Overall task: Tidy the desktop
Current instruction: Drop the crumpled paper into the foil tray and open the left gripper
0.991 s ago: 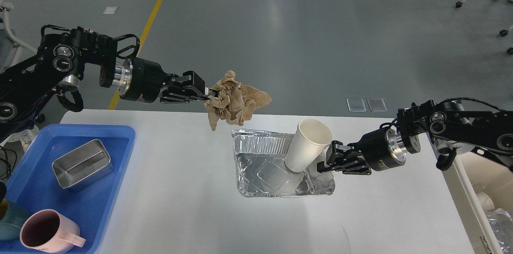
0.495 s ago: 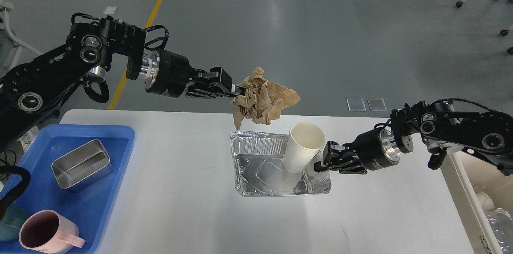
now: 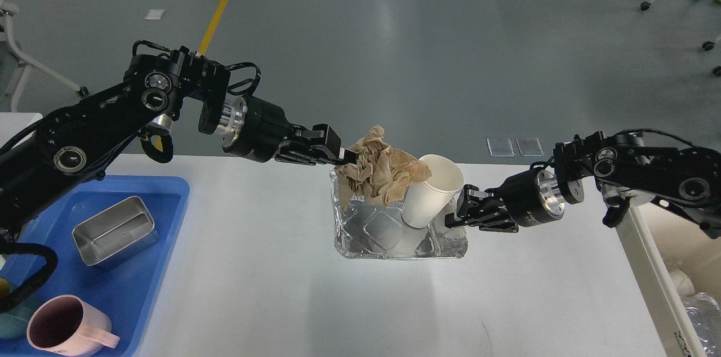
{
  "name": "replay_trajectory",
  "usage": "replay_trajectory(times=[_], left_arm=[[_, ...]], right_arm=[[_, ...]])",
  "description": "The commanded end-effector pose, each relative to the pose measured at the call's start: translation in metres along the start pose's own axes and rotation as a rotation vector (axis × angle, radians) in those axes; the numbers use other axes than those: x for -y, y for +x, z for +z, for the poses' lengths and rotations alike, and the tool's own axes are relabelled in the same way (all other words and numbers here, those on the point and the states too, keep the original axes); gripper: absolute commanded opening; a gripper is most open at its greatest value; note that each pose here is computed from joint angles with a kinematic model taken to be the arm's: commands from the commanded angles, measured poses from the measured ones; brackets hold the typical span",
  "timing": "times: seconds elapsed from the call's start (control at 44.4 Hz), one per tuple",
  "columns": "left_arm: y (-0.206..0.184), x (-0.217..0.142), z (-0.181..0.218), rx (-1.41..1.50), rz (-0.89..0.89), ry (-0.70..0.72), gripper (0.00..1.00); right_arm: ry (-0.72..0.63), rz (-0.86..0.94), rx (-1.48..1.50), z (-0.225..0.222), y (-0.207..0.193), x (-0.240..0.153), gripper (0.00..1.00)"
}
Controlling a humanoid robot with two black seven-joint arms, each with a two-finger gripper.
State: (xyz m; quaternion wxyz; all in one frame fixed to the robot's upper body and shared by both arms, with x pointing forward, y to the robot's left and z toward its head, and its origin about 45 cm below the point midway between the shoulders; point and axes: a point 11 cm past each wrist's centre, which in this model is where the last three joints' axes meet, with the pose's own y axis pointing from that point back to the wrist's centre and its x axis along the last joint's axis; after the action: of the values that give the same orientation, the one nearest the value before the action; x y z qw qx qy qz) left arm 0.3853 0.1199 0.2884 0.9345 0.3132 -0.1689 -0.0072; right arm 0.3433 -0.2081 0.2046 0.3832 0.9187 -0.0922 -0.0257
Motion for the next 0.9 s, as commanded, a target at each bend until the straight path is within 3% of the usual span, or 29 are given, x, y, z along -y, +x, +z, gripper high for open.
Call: replay_trajectory(times=[0.0,0.18,0.338,0.36,0.383,0.495,0.698,0.878], left_arm=[[-0.004,0.009,0.001,-0.004,-0.017,-0.008,0.02],[-0.007,0.014,0.001,-0.006,-0.029,-0.004,0.06],[-0.009,0.014,-0.003,-0.02,-0.032,0.001,0.32],[-0.009,0.014,-0.003,-0.02,-0.032,0.001,0.32],[-0.009,0.014,-0.003,-0.024,-0.033,-0.003,0.41],[-0.011,0.015,-0.005,-0.034,-0.034,-0.008,0.53],[-0.007,0.017,-0.006,-0.049,0.019,-0.014,0.72],[0.016,0.006,0.0,-0.143,0.167,-0.094,0.79]], right_arm=[[0.002,0.004,-0.003,-0.002,0.002,-0.002,0.0],[0.005,0.011,-0.01,-0.005,0.004,-0.003,0.0],[0.006,0.014,-0.015,-0.007,0.005,-0.004,0.0],[0.006,0.014,-0.015,-0.007,0.005,-0.004,0.0],[0.006,0.014,-0.015,-0.007,0.005,-0.004,0.0],[0.006,0.014,-0.015,-0.007,0.005,-0.004,0.0],[0.004,0.02,-0.012,-0.006,0.007,-0.007,0.0],[-0.005,0.06,0.001,0.0,0.013,-0.015,0.0]])
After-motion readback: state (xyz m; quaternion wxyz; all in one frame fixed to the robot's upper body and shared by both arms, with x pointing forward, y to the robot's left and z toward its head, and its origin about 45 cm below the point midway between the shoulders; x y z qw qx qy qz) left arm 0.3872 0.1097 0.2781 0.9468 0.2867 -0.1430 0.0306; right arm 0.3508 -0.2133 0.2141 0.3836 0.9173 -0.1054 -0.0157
